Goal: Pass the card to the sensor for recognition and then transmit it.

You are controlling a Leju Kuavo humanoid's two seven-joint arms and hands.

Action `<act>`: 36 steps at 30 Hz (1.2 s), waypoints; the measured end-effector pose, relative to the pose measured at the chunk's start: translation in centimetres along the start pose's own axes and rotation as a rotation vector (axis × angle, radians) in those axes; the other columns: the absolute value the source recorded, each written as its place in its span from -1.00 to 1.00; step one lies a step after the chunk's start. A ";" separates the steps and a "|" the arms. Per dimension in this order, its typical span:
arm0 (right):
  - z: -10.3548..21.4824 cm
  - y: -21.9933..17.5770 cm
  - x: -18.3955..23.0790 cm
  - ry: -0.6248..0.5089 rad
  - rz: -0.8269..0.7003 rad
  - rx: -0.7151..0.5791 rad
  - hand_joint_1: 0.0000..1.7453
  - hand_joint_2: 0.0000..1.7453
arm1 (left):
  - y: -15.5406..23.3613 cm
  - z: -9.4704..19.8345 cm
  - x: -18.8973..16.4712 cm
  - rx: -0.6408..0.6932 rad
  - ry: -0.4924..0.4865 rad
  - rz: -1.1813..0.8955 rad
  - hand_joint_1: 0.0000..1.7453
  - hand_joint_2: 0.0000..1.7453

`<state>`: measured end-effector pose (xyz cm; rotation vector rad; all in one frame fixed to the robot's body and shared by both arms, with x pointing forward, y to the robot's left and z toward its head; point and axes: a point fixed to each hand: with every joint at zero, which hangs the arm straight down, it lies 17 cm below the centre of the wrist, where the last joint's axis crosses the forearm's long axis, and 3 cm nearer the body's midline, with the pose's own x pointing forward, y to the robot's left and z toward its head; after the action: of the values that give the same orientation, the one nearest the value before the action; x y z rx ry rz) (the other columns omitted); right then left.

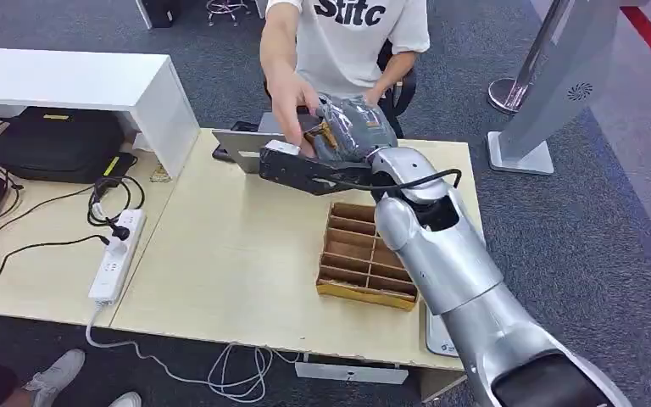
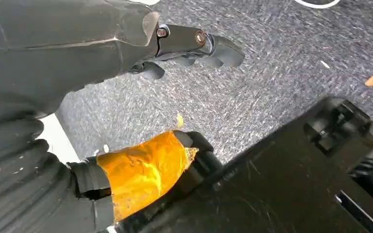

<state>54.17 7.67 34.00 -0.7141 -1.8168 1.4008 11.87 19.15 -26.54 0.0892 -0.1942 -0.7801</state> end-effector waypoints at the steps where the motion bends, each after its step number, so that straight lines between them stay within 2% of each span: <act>1: -0.1 0.3 -0.1 0.005 0.009 0.006 1.00 1.00 | -0.1 0.0 0.1 -0.001 -0.001 -0.003 -1.00 1.00; 3: -0.2 0.5 -0.4 0.011 0.026 0.011 1.00 1.00 | -0.1 0.0 0.1 -0.002 -0.003 -0.012 -1.00 1.00; 4: -0.2 0.7 -0.5 0.017 0.032 0.015 0.86 1.00 | -0.1 0.0 0.1 -0.002 -0.004 -0.017 -1.00 1.00; 5: -0.3 0.8 -0.7 0.021 0.038 0.018 -0.20 1.00 | -0.1 0.0 0.2 -0.002 -0.004 -0.019 -1.00 1.00; 6: -0.3 1.0 -0.9 0.026 0.042 0.020 -1.00 1.00 | -0.1 0.0 0.2 -0.002 -0.004 -0.022 -1.00 1.00; 12: -0.4 1.8 -1.6 0.033 0.066 0.023 -1.00 1.00 | -0.1 0.0 0.2 0.000 -0.003 -0.025 -1.00 1.00; 25: -0.1 0.0 -1.5 0.008 0.049 -0.042 -1.00 1.00 | 0.0 0.0 0.1 0.009 -0.001 -0.022 -1.00 1.00; 29: 1.0 -0.1 -0.1 -0.043 -0.110 -0.058 -1.00 1.00 | 0.1 0.0 -0.1 0.018 0.002 -0.012 -1.00 1.00; 31: 2.0 -1.2 1.8 -0.114 -0.297 -0.079 -1.00 1.00 | 0.4 -0.1 -0.3 0.032 0.005 0.018 -1.00 1.00; 34: 4.7 -1.0 3.8 -0.197 -0.380 -0.132 -1.00 1.00 | 0.5 -0.2 -0.8 0.041 0.012 0.064 -1.00 1.00; 36: 7.3 -0.7 4.2 -0.226 -0.373 -0.198 -1.00 1.00 | 0.5 -0.2 -1.3 0.046 0.015 0.090 -1.00 1.00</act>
<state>45.75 6.62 34.51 -0.2946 -2.1545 1.0989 11.38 20.41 -26.86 0.1287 -0.2009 -0.6854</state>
